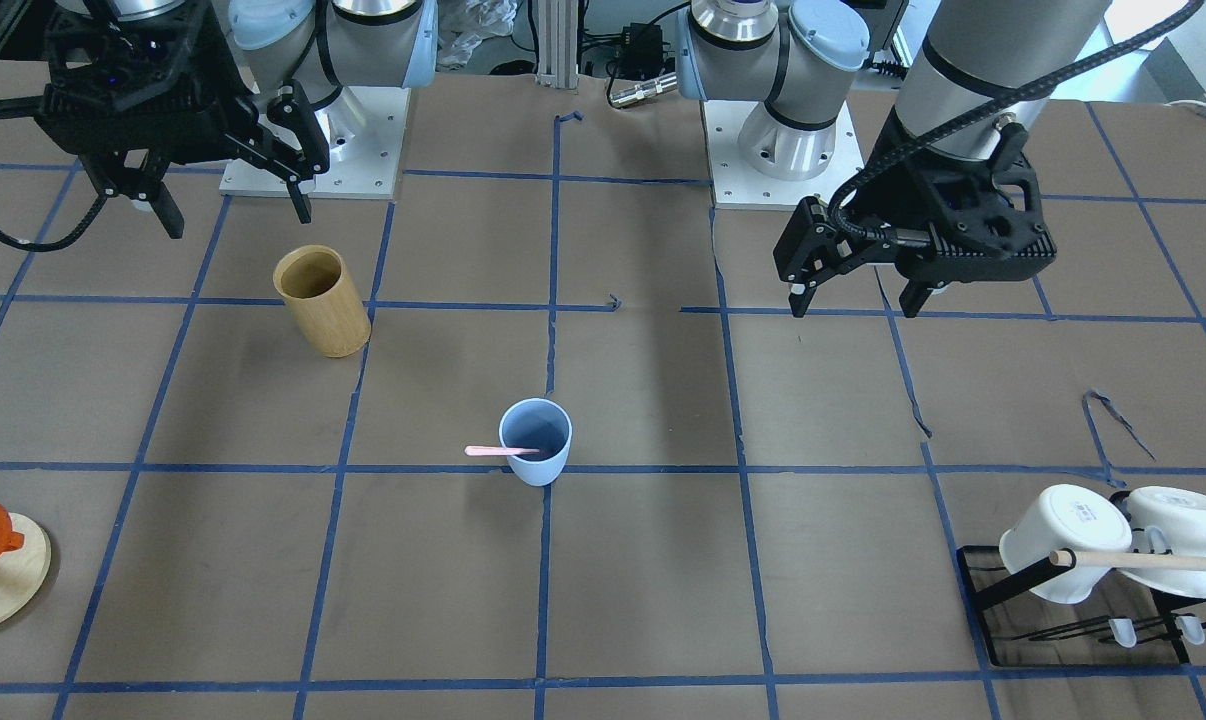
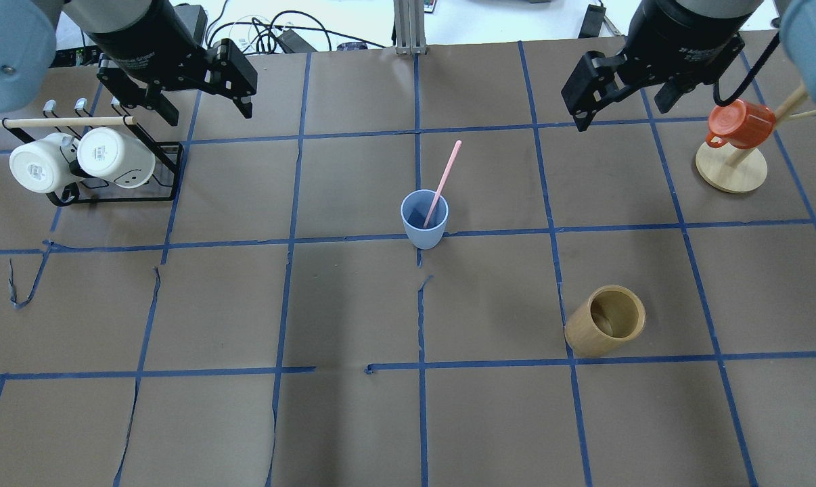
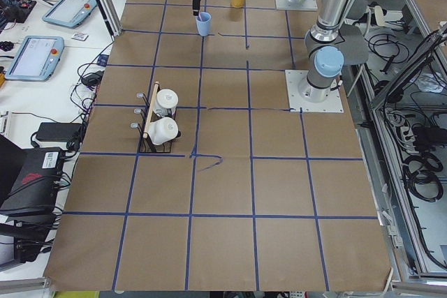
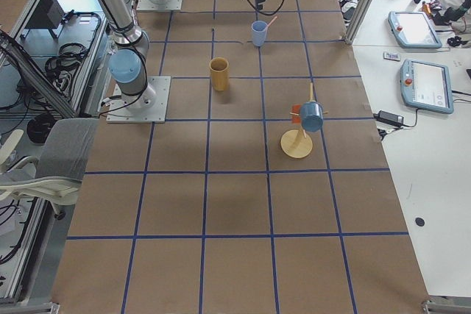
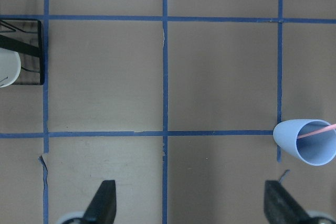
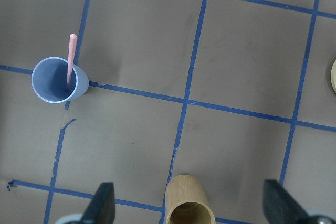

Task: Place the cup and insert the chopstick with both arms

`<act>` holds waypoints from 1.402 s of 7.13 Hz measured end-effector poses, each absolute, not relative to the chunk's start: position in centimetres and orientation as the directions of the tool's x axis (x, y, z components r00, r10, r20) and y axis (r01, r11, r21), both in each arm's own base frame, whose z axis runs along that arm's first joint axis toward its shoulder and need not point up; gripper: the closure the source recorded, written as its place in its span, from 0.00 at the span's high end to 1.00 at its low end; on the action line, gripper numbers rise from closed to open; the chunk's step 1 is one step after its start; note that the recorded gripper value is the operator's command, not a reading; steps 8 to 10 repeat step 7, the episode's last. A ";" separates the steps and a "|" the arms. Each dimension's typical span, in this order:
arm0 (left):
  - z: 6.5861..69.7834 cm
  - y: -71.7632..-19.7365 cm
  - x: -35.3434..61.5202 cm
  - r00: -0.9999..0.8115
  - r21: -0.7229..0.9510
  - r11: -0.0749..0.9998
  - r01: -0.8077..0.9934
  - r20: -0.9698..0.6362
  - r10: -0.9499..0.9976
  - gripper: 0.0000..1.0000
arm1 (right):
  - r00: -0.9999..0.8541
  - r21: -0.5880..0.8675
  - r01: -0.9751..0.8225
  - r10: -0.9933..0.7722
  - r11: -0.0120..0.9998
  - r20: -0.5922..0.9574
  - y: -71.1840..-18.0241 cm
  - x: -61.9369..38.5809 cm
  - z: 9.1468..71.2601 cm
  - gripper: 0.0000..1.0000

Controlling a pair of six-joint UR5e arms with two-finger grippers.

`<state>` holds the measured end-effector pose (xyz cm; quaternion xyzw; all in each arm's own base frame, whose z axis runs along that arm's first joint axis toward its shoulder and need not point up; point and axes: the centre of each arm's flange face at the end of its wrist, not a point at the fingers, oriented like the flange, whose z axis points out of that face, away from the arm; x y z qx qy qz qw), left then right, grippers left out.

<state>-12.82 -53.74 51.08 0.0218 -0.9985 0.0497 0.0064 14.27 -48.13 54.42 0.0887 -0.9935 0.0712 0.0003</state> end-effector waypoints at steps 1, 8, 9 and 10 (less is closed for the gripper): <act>51.3 -53.6 -12.7 -0.999 -0.102 0.994 -0.050 0.008 -0.049 1.00 | -0.990 -0.144 -0.141 -0.141 0.980 0.007 -48.1 14.3 54.5 1.00; 53.7 -51.3 -13.3 -0.999 -0.099 0.994 -0.052 0.013 -0.051 1.00 | -0.996 -0.146 -0.086 -0.087 0.986 -0.002 -47.9 14.3 54.7 1.00; 53.7 -51.3 -13.3 -0.999 -0.099 0.994 -0.052 0.013 -0.051 1.00 | -0.996 -0.146 -0.086 -0.087 0.986 -0.002 -47.9 14.3 54.7 1.00; 53.7 -51.3 -13.3 -0.999 -0.099 0.994 -0.052 0.013 -0.051 1.00 | -0.996 -0.146 -0.086 -0.087 0.986 -0.002 -47.9 14.3 54.7 1.00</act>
